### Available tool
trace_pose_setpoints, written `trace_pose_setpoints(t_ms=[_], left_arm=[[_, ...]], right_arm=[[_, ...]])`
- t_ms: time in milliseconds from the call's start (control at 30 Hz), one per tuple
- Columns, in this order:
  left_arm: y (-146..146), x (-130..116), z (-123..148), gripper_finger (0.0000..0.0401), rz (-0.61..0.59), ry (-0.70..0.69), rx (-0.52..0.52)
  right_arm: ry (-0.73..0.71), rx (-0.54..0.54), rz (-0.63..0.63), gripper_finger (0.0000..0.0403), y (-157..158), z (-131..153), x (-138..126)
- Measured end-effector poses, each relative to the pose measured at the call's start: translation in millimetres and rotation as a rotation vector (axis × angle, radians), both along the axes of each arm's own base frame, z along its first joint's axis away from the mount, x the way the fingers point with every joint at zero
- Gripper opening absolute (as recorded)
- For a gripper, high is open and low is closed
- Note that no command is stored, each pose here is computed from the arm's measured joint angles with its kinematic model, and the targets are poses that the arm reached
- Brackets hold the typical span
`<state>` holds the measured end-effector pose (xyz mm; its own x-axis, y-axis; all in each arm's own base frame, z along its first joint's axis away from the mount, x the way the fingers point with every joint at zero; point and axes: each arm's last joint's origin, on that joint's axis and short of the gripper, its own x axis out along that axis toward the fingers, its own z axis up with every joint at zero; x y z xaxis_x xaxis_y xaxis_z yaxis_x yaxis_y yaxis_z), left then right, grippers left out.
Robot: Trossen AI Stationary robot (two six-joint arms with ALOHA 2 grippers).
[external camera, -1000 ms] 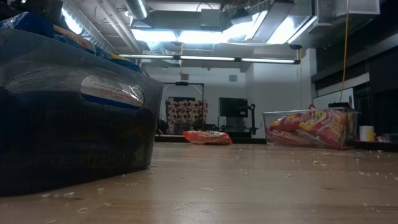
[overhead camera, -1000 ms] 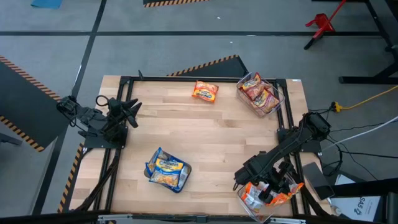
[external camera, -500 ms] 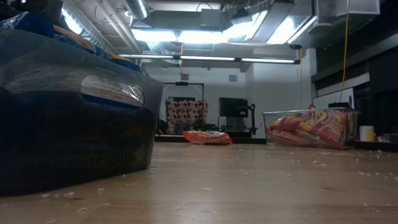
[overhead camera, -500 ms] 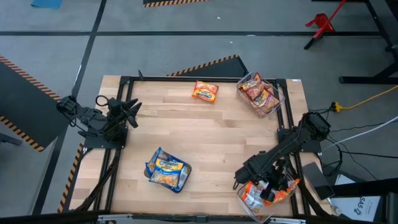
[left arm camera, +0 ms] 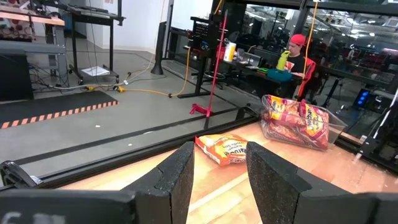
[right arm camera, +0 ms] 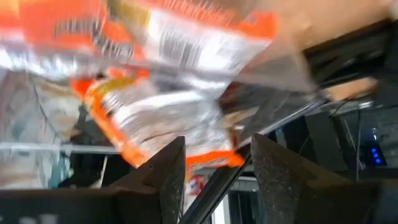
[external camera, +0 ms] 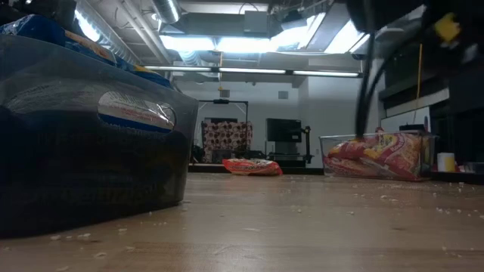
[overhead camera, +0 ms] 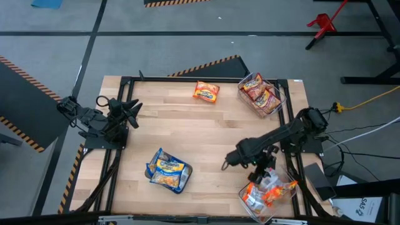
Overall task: Sort Maruchan noodles
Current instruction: Put the orange noodle pack into the bottom transparent bin
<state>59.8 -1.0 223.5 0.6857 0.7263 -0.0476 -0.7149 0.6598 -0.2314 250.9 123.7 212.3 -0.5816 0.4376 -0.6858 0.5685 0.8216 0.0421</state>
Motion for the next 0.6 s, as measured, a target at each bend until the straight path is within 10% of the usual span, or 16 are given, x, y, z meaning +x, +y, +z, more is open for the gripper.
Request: trace_pose_setpoints(t_ms=[600], left_arm=[[-1, 1, 0, 0.0140, -0.049, 0.003, -0.009]], right_arm=[[-0.236, -0.073, -0.221, 0.0116, 81, 118, -27]])
